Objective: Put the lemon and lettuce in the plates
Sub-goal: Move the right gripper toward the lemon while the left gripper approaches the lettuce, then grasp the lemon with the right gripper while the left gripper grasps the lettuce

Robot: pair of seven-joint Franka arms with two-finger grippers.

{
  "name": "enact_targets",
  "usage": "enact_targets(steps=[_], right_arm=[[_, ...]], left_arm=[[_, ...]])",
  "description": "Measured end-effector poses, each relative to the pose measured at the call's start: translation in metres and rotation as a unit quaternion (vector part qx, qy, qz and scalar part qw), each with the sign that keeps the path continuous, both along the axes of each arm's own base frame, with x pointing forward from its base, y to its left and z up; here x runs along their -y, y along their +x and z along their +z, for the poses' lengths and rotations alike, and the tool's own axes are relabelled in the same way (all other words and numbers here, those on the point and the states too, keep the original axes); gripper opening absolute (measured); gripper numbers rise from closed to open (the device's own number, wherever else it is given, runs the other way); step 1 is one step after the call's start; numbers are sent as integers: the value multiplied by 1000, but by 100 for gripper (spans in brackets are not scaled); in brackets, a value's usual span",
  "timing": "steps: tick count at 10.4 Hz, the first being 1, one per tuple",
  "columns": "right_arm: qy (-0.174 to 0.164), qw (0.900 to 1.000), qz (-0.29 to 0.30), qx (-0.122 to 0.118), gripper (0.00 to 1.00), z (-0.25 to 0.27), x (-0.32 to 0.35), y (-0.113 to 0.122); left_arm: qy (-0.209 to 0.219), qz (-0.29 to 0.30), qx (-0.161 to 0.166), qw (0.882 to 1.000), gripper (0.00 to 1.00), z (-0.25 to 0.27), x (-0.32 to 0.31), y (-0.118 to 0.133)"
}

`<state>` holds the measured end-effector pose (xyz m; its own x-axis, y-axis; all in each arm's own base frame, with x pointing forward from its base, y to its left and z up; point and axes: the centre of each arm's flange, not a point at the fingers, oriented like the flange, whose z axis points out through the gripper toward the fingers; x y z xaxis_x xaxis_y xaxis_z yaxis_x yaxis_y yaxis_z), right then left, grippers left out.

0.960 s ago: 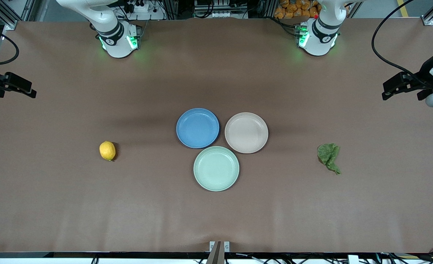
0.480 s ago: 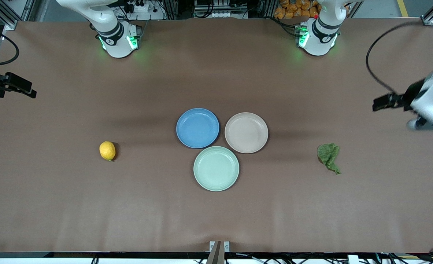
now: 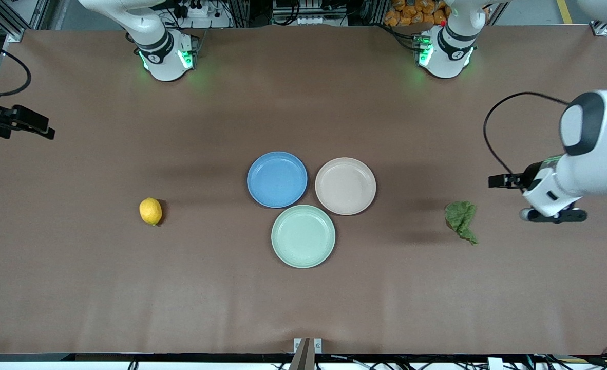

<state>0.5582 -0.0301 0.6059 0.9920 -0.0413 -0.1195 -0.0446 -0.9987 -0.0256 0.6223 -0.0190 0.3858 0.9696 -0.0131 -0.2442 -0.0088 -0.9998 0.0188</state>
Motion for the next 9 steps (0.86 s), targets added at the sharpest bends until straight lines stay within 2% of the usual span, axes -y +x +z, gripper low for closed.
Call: enact_targets(steps=[2,4,6,9], right_arm=[[0,1000,3,-18,100,-44,-7,17],[16,999,10,-27,100,-98,-28,38],[18,999,14,-23,100,-146,-41,49],[11,1000,24,-15,100,-222,-44,51]], left_arm=[[-4,0,-3,1000,100,-34,1,7],[-9,1,-10,1000,100,-72,1,13],[-13,2,-10,1000,100,-101,2,17],[-17,2,-10,1000,100,-133,4,21]])
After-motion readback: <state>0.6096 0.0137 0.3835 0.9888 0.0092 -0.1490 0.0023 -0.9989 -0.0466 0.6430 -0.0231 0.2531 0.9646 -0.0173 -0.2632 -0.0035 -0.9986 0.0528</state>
